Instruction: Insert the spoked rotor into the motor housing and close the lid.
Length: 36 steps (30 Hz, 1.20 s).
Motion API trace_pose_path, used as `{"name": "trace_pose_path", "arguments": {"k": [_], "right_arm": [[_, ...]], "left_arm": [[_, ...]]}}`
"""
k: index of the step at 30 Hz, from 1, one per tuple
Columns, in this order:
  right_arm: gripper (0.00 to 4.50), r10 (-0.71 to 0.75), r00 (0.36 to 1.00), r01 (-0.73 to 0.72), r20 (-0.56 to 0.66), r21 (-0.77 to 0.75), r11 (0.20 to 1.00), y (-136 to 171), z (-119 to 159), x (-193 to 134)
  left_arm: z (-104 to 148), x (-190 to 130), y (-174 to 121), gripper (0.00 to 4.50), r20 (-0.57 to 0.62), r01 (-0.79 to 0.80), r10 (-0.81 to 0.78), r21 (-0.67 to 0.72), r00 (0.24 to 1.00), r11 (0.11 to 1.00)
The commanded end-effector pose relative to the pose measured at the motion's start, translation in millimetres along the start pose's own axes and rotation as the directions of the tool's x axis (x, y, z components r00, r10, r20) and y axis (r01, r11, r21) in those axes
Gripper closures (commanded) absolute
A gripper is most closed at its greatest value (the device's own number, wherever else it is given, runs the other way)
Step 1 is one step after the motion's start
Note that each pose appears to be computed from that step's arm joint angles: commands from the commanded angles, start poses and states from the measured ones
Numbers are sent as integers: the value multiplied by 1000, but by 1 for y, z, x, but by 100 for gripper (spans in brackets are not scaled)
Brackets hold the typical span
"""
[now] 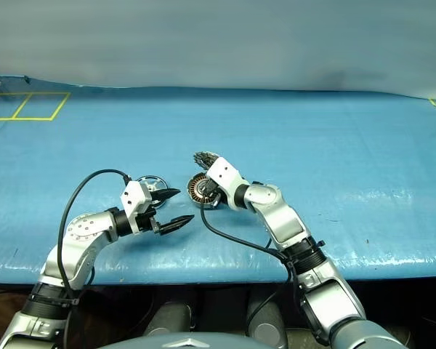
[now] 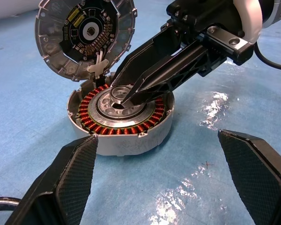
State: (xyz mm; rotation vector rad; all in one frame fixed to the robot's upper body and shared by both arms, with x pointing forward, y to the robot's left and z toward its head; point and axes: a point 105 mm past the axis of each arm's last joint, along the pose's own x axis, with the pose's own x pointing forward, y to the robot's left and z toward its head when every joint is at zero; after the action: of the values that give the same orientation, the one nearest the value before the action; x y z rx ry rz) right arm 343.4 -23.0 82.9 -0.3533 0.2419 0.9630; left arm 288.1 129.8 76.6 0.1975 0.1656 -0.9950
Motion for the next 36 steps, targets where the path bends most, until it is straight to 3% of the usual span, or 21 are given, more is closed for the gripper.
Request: {"name": "trace_pose_path", "arguments": {"k": [1, 22, 33, 36], "right_arm": [[374, -19, 999, 20, 42, -23, 1000, -6, 12, -1], [374, -26, 999, 26, 37, -5, 1000, -8, 10, 2], [17, -28, 998, 29, 48, -24, 999, -6, 12, 0], [1, -29, 998, 30, 62, -14, 999, -6, 15, -1]], "left_arm": [[12, -4, 1, 0, 27, -11, 10, 46, 1000, 999], [10, -6, 2, 0, 21, -23, 22, 51, 1000, 998], [9, -4, 3, 0, 19, -29, 28, 59, 999, 998], [9, -4, 3, 0, 18, -28, 27, 61, 999, 998]]}}
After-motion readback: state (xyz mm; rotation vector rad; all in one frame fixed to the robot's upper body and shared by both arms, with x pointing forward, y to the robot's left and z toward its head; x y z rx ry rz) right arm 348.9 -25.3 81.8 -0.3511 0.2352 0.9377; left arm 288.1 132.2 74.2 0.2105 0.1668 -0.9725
